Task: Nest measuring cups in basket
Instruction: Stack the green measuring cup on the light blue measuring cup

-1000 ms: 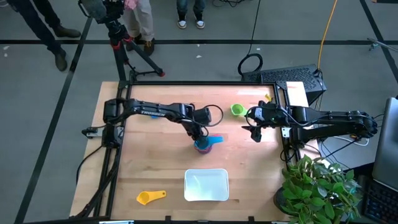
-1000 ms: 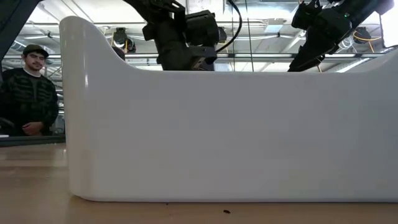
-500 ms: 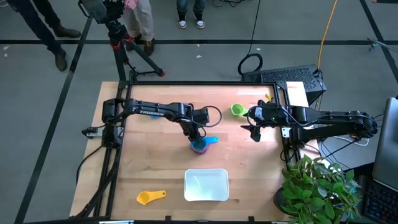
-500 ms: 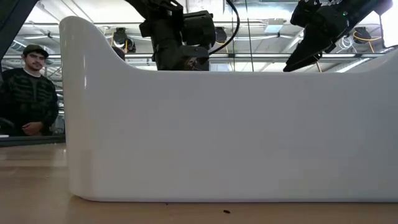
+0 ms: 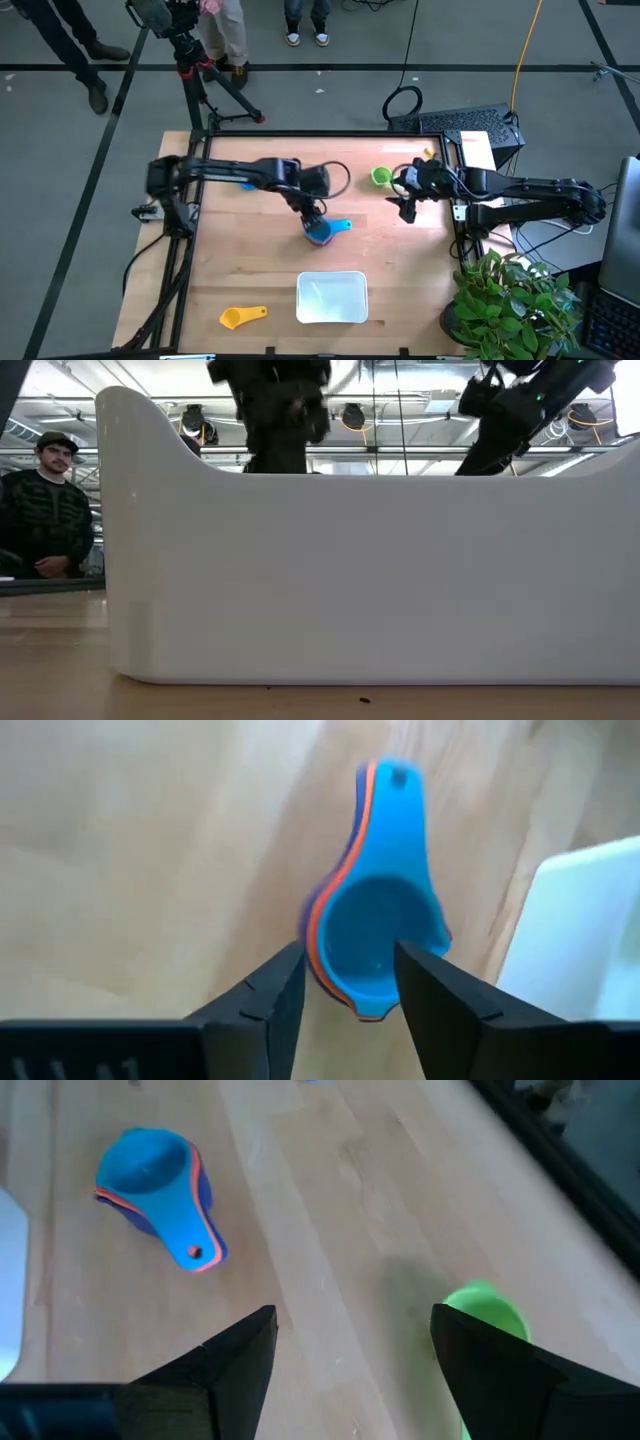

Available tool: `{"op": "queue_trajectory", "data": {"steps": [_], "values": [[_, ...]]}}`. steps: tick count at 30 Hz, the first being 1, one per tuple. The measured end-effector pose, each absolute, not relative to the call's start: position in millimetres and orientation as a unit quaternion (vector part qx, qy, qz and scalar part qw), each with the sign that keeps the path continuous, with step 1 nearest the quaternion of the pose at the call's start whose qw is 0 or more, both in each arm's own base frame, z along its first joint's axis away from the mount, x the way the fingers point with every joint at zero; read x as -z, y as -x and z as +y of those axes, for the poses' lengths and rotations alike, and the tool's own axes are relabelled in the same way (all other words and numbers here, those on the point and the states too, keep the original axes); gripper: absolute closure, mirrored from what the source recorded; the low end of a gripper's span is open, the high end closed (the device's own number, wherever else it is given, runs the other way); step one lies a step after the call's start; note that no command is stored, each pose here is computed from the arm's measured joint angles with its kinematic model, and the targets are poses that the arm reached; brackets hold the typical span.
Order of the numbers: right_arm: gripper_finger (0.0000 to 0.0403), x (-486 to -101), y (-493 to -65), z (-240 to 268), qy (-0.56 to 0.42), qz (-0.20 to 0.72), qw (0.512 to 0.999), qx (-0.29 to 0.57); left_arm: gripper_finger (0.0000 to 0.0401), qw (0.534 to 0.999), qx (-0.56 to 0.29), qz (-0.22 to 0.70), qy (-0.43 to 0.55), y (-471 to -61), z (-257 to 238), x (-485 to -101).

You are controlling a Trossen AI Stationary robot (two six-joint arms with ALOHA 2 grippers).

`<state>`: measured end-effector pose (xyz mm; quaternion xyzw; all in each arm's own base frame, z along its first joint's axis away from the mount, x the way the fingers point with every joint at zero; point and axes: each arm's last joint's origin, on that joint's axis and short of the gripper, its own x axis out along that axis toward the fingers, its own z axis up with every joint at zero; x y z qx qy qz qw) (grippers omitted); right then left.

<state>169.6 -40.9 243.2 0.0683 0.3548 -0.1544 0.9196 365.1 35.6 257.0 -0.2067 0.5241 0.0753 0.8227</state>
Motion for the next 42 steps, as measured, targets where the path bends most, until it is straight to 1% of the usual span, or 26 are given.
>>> {"op": "queue_trajectory", "data": {"steps": [4,6,8,11,18,21,27,33,38,42], "values": [[0.0147,-224,-173,-62,-0.105,0.417,0.885,0.180,0.0257,0.875,-0.100,0.452,0.139,-338,18,-310],[0.0147,-213,-174,-73,-0.115,0.452,0.862,0.197,0.0263,0.899,-0.104,0.413,0.107,-324,6,-331],[0.0147,-204,-175,-83,-0.120,0.476,0.846,0.210,0.0268,0.919,-0.102,0.372,0.080,-310,-6,-344],[0.0147,-194,-176,-96,-0.126,0.498,0.829,0.223,0.0269,0.947,-0.075,0.307,0.059,-292,-20,-352],[0.0147,-180,-173,-116,-0.129,0.526,0.807,0.237,0.0270,0.978,-0.042,0.197,0.058,-256,-28,-335],[0.0142,-176,-172,-121,-0.134,0.533,0.805,0.225,0.0267,0.981,-0.041,0.179,0.063,-243,-26,-320],[0.0120,-166,-173,-128,-0.136,0.548,0.797,0.215,0.0241,0.988,-0.037,0.128,0.074,-224,-24,-301],[0.0102,-157,-174,-135,-0.139,0.557,0.790,0.216,0.0217,0.989,-0.037,0.110,0.092,-208,-22,-289],[0.0108,-149,-177,-139,-0.143,0.565,0.783,0.215,0.0215,0.988,-0.038,0.109,0.101,-204,-21,-285],[0.0133,-149,-178,-139,-0.141,0.562,0.786,0.216,0.0222,0.988,-0.038,0.111,0.102,-204,-21,-284]]}}
